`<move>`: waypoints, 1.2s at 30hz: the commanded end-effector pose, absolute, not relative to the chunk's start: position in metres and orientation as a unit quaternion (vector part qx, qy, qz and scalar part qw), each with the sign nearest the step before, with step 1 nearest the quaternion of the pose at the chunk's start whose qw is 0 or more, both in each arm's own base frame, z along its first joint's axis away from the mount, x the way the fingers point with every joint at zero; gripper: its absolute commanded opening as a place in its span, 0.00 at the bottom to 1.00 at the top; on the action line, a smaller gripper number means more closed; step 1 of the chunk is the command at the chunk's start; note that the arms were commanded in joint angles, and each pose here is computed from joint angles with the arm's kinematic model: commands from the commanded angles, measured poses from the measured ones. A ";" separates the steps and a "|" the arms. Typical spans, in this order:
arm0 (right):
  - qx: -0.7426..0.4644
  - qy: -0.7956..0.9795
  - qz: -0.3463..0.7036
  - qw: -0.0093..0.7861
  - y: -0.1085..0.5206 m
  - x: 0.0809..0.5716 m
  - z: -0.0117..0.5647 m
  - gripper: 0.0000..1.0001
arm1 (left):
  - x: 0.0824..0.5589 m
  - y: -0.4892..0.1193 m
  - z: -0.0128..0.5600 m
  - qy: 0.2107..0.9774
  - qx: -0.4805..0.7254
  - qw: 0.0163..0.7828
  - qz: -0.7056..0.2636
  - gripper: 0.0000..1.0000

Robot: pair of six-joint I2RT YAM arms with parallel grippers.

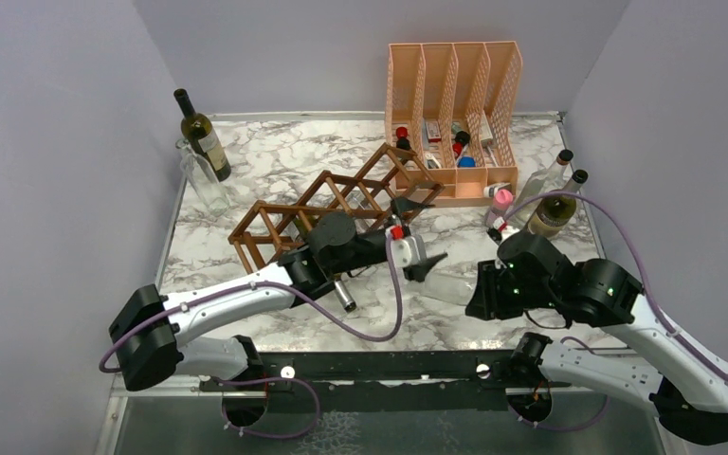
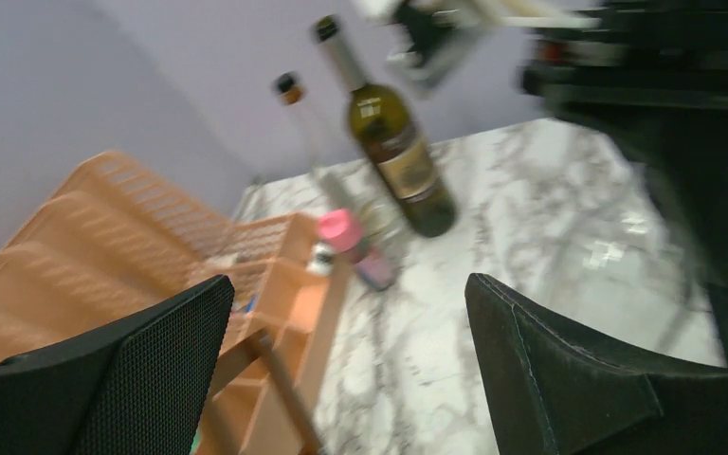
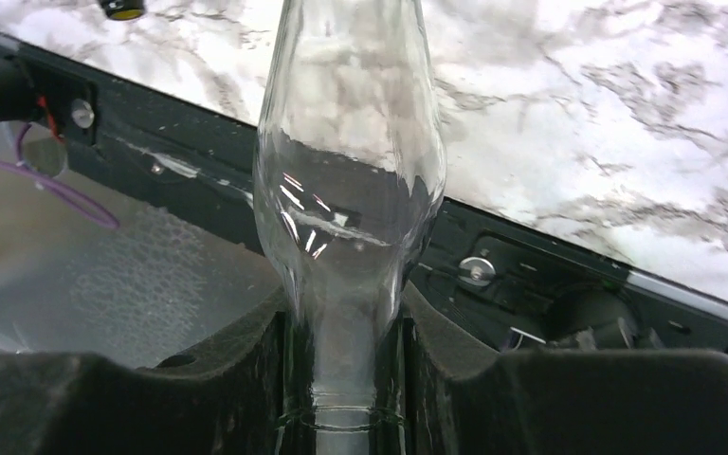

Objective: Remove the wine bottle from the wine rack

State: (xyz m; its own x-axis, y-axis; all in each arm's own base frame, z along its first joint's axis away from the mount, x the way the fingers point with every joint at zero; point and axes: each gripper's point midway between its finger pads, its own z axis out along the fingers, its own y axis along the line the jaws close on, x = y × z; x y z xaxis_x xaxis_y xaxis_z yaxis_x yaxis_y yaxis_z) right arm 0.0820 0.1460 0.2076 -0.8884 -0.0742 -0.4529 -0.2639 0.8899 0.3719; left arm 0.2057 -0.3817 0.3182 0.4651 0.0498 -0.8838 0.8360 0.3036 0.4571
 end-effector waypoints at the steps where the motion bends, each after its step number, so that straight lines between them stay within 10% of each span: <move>1: -0.053 0.951 0.184 0.242 0.120 0.083 0.220 0.01 | 0.140 -0.413 0.289 0.349 0.607 0.611 -0.369 0.99; 12: -0.046 0.942 0.208 0.259 0.113 0.076 0.237 0.01 | 0.062 -0.451 0.225 0.319 0.677 0.531 -0.397 0.99; 20: -0.076 0.930 0.235 0.274 0.132 0.085 0.243 0.01 | 0.106 -0.475 0.197 0.449 0.619 0.569 -0.302 0.96; 36: -0.138 0.915 0.275 0.262 0.162 0.087 0.233 0.01 | 0.108 -0.462 0.235 0.446 0.542 0.623 -0.345 0.91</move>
